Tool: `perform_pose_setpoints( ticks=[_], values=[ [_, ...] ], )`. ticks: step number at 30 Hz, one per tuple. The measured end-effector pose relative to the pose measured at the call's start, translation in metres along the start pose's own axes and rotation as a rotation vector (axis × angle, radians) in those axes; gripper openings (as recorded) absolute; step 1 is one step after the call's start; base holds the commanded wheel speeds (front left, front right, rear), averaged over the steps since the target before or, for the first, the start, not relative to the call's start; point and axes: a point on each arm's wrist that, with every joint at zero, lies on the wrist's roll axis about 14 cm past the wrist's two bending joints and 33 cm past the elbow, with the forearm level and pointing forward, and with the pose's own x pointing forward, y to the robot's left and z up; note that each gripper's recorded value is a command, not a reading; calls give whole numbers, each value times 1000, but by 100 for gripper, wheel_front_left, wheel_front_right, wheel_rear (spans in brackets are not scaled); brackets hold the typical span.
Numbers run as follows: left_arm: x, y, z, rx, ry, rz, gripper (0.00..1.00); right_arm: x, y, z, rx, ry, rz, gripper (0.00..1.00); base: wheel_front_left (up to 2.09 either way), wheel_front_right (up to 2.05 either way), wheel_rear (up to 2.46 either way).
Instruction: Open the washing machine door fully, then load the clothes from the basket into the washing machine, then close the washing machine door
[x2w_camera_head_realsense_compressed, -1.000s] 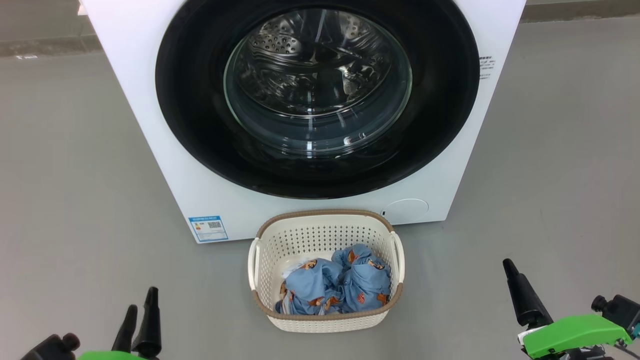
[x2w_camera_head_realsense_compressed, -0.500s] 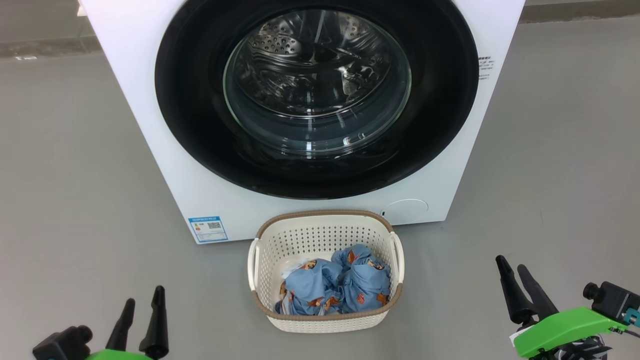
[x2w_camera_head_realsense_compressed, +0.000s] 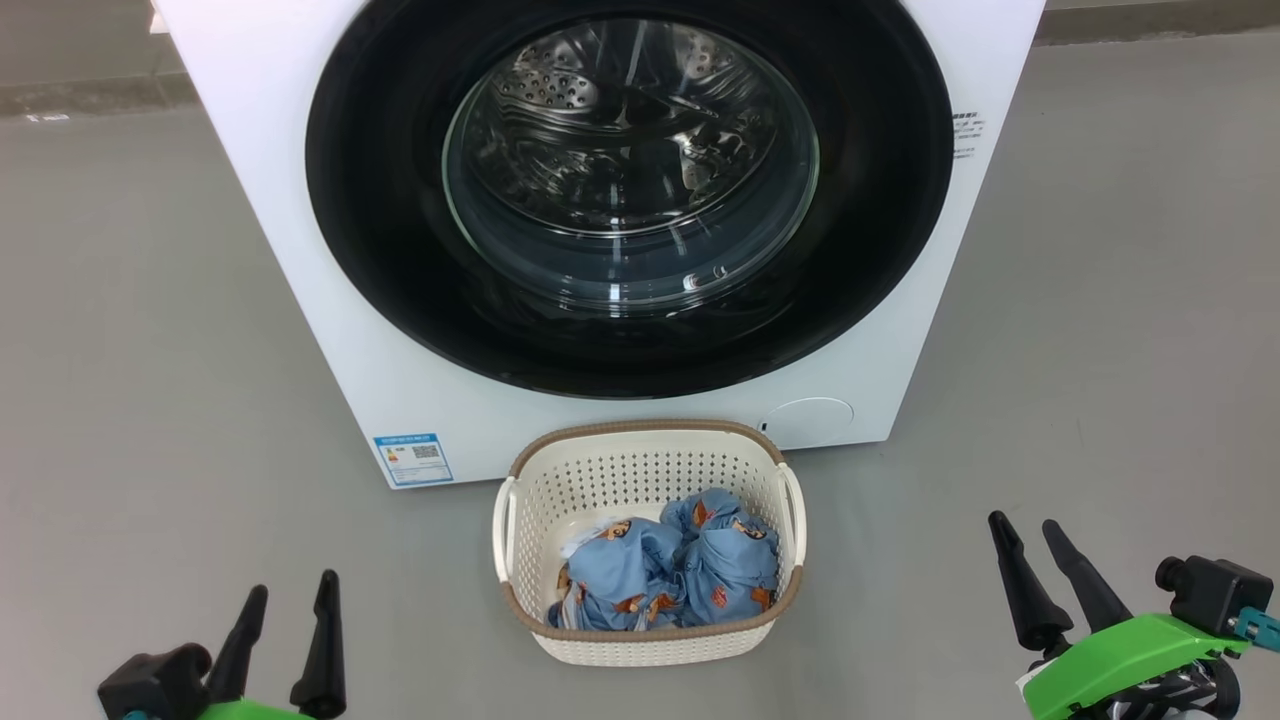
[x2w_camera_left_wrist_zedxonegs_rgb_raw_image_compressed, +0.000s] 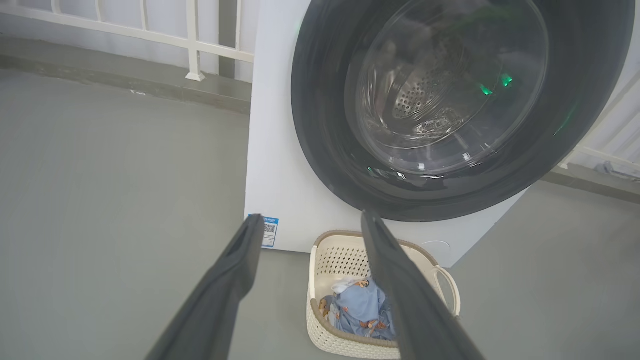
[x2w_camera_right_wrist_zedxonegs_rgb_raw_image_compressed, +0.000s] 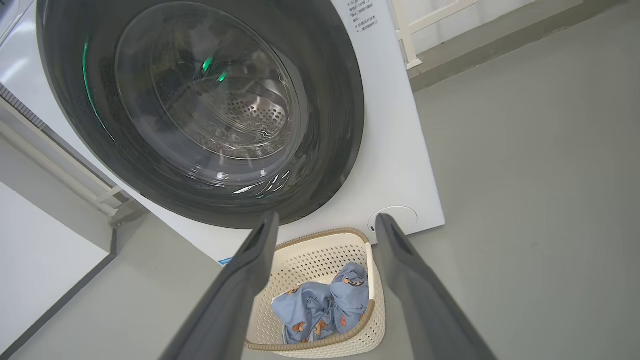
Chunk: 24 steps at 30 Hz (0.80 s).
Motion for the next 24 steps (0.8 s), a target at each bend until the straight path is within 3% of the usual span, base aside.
perform_pose_setpoints(
  ticks=[24],
  values=[
    [1,-8,2,259,-24,-70,100,2,0,14,-268,-39,45,100,0,0,0]
  ],
)
